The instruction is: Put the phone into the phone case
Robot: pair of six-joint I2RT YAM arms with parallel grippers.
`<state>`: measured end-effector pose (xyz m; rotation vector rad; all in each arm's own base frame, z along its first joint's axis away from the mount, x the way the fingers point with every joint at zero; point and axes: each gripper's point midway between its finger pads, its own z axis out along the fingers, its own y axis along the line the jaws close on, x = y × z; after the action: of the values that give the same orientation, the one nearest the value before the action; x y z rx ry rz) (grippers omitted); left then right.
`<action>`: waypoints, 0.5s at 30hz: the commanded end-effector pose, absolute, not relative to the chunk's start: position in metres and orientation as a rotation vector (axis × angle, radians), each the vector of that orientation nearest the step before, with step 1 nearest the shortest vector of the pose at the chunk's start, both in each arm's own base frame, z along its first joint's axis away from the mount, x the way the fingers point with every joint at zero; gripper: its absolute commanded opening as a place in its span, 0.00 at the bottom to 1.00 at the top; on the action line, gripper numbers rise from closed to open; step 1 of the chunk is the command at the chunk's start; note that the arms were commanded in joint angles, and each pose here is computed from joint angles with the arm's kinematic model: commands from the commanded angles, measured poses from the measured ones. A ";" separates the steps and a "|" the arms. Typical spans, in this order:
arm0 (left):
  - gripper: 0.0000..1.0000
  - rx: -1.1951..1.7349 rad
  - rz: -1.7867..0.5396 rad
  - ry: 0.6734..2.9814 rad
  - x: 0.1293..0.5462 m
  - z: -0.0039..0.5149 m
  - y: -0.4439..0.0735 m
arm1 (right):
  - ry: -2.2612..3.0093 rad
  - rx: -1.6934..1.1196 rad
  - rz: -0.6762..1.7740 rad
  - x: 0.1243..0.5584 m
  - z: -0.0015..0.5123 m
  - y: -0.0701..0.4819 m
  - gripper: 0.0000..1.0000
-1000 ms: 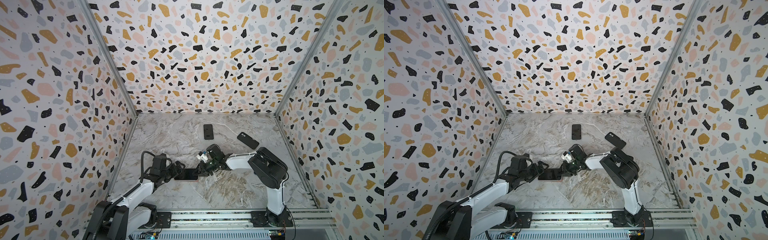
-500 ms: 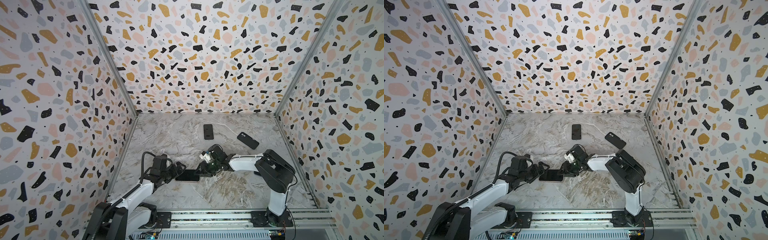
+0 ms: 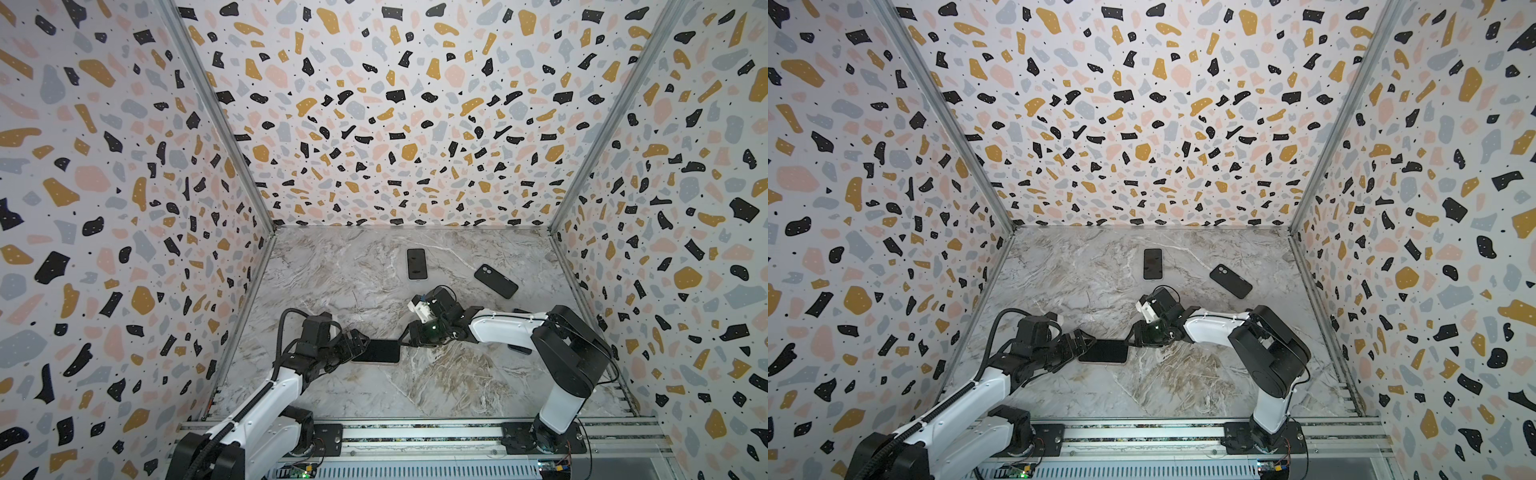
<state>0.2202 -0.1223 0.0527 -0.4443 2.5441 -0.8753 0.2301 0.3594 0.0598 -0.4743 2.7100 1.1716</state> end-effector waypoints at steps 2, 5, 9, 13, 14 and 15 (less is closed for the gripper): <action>0.99 -0.467 -0.914 2.557 0.205 0.047 -0.122 | 2.537 -0.631 1.117 0.248 0.075 0.368 0.50; 0.99 -0.473 -0.928 2.552 0.204 0.044 -0.123 | 2.497 -0.692 1.131 0.250 0.073 0.377 0.52; 0.98 -0.456 -0.921 2.565 0.206 0.042 -0.124 | 2.510 -0.724 1.158 0.248 0.068 0.382 0.52; 0.95 -0.431 -0.893 2.579 0.212 0.043 -0.124 | 2.692 -0.590 1.051 0.247 0.064 0.361 0.46; 0.95 -0.429 -0.885 2.580 0.213 0.043 -0.123 | 2.723 -0.563 1.025 0.245 0.064 0.355 0.44; 0.95 -0.429 -0.878 2.582 0.214 0.042 -0.123 | 2.743 -0.531 1.003 0.242 0.064 0.350 0.43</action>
<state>0.2120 -0.1245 0.0430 -0.4477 2.5697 -0.9012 0.2447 0.3647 0.0518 -0.6110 2.6672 1.0775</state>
